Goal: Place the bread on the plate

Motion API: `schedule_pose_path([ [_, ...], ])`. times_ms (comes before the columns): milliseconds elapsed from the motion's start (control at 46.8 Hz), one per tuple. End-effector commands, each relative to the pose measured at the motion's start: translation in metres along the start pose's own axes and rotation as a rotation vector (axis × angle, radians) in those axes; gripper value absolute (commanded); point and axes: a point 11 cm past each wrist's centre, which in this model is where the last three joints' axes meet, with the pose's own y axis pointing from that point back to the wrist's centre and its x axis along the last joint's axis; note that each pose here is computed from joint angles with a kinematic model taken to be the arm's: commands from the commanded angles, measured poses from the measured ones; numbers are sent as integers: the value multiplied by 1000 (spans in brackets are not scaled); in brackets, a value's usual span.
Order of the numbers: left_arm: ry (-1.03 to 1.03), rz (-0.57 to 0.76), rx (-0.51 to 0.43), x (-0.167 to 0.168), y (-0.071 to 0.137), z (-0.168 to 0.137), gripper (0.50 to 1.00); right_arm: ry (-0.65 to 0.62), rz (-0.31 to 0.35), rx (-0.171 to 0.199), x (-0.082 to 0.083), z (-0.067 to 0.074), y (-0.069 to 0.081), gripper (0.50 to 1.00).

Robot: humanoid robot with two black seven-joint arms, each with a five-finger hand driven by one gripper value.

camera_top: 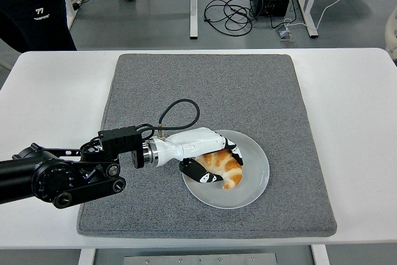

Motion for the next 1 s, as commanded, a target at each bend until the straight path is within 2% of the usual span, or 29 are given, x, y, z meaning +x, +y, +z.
schedule_pose_path([
  [0, 18, 7, 6, 1, 0, -1, 500, 0, 0, 0, 0, 0, 0, 1000],
  [620, 92, 28, 17, 3, 0, -1, 504, 0, 0, 0, 0, 0, 0, 1000],
  [876, 126, 39, 20, 3, 2, 0, 757, 0, 0, 0, 0, 0, 0, 1000],
  [983, 154, 54, 15, 6, 3, 2, 810, 0, 0, 0, 0, 0, 0, 1000],
])
